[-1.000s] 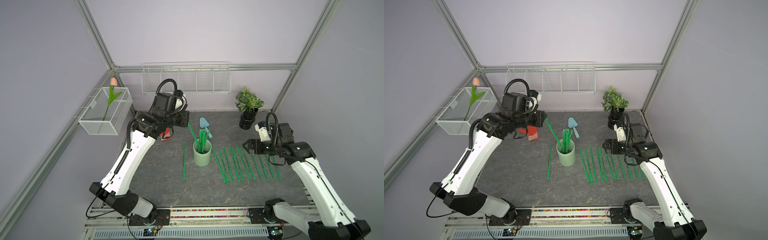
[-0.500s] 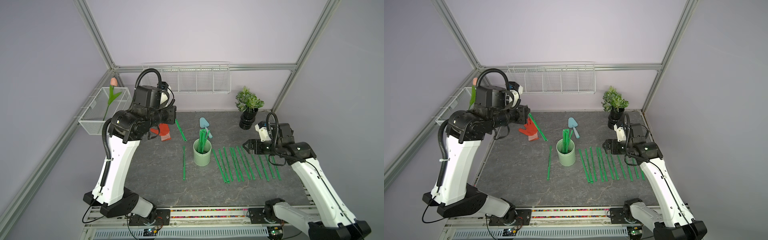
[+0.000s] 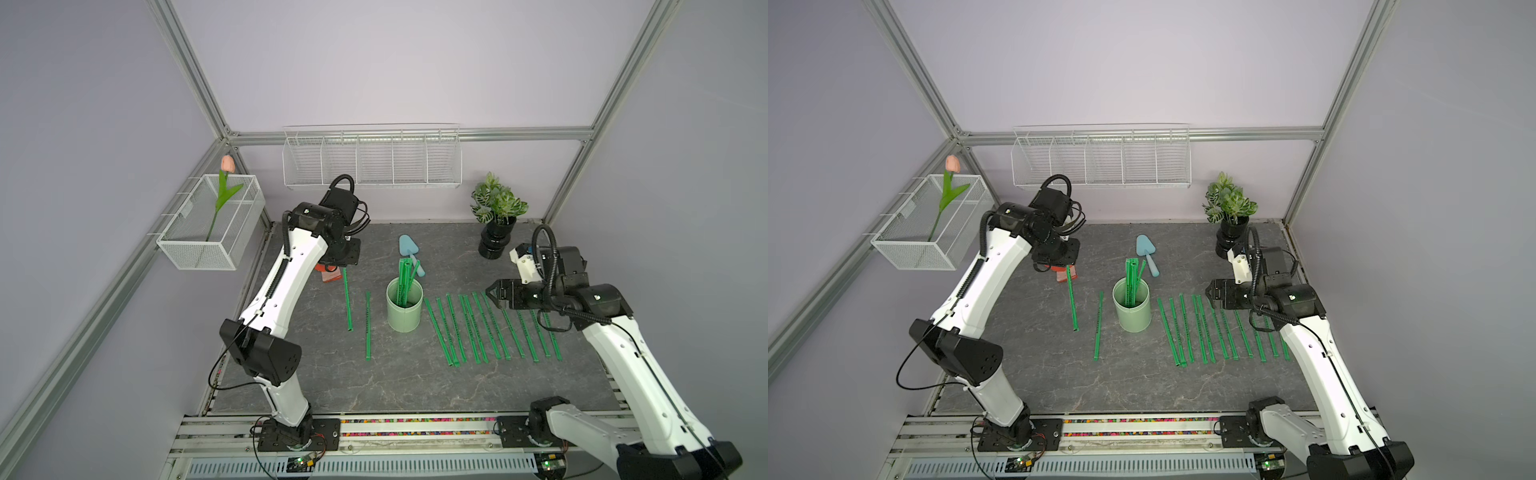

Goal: Take the straws out of the storage container
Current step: Place the straw at the center of the board.

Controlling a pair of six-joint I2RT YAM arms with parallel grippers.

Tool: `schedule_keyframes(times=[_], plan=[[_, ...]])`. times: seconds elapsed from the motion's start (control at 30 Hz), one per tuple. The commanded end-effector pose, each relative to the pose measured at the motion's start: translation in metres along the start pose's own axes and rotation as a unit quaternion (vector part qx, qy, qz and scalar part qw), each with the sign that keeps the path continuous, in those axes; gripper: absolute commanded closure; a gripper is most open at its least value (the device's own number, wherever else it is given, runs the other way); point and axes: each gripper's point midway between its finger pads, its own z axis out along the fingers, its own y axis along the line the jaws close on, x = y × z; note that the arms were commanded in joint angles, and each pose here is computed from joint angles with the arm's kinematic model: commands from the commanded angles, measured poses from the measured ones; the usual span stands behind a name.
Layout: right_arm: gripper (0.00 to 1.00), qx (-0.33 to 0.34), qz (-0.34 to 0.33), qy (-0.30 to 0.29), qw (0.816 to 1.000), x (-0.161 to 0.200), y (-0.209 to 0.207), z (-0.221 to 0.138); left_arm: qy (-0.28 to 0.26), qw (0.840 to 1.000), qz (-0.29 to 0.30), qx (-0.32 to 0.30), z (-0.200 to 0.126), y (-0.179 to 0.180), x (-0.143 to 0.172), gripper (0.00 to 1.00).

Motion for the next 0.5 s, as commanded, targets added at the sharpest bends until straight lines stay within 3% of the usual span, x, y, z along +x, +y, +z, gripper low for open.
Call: schedule_keyframes(times=[0.0,0.23,0.47], plan=[[0.11,0.006,-0.011,0.016,1.000,0.009,-0.002,0.003,0.084,0.996,0.002,-0.040,0.030,0.013,0.025,1.00],[0.11,0.006,-0.010,0.020,1.000,0.013,-0.003,0.005,0.143,0.989,0.003,-0.044,0.076,0.009,0.029,1.00],[0.11,0.004,-0.010,0.023,1.000,0.013,-0.003,0.007,0.170,0.985,-0.010,-0.026,0.111,0.000,0.027,1.00]])
